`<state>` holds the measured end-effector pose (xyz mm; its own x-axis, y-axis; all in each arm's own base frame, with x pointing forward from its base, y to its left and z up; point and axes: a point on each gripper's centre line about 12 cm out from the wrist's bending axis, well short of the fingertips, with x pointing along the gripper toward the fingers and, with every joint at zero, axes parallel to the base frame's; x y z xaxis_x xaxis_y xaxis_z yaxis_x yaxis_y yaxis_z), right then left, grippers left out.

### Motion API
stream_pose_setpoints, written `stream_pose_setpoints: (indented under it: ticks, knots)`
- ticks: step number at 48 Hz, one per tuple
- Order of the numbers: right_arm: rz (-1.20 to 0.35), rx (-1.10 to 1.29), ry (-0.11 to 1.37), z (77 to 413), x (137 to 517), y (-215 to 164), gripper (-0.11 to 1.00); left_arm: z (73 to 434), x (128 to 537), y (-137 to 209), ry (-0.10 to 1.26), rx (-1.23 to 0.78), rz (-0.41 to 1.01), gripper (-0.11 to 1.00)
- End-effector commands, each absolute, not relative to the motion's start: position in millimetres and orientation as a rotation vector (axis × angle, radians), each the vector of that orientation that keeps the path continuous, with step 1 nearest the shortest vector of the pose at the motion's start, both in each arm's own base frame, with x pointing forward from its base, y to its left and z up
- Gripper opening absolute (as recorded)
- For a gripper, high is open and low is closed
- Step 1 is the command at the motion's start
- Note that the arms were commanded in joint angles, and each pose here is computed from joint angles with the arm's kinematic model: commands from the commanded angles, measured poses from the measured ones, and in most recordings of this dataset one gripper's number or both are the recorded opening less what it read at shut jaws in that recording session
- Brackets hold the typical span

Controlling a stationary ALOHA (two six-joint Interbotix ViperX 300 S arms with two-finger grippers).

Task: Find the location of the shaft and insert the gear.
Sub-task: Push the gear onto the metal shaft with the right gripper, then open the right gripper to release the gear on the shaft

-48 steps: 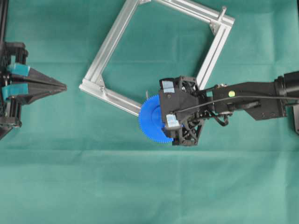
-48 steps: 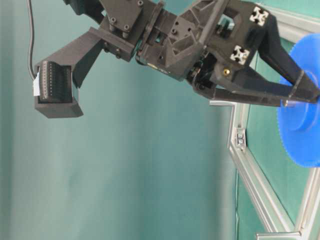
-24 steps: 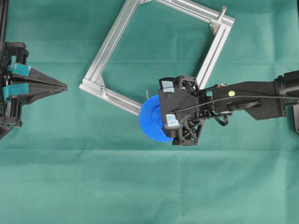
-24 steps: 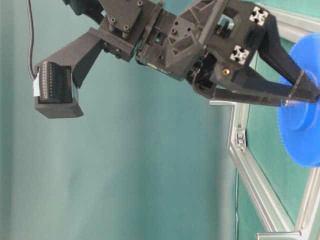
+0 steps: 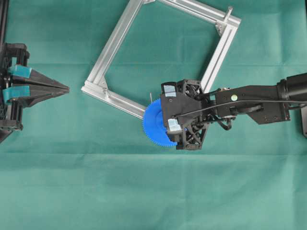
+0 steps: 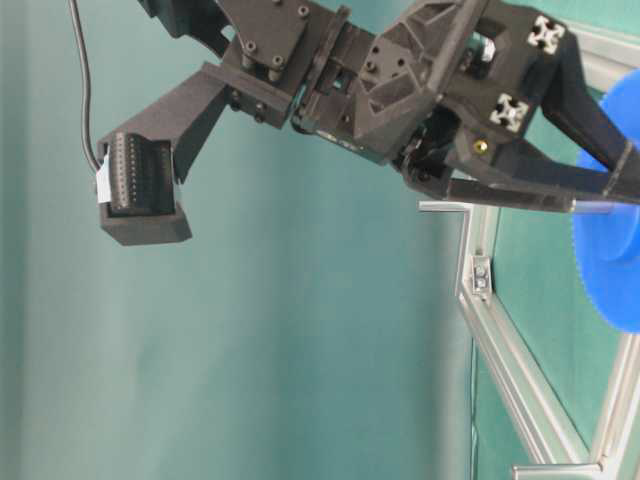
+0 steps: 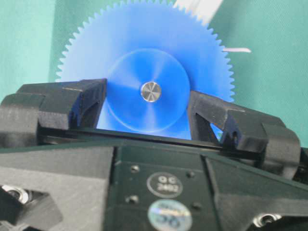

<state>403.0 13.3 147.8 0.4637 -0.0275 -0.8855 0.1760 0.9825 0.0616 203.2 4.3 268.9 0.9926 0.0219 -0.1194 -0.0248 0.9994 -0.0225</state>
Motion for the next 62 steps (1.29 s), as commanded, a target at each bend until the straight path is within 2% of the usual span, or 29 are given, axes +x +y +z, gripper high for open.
stream_pose_setpoints:
  ticks: [1,41,43,47,49,62]
  knots:
    - [-0.123,0.154,1.052,159,407,13,0.69,279,206,5,0.092,-0.027,0.027,0.01]
    - [-0.124,0.153,1.049,163,408,13,0.69,278,206,5,0.093,-0.027,0.025,0.01]
    - [-0.124,0.153,1.044,164,409,12,0.73,279,206,5,0.092,-0.027,0.025,0.01]
    - [-0.122,0.151,1.026,172,409,12,0.87,278,206,5,0.093,-0.027,0.027,0.01]
    - [-0.119,0.148,1.018,175,409,12,0.89,278,206,5,0.095,-0.027,0.027,0.01]
    - [-0.118,0.128,0.961,212,399,10,0.88,277,206,5,0.099,-0.027,0.027,0.01]
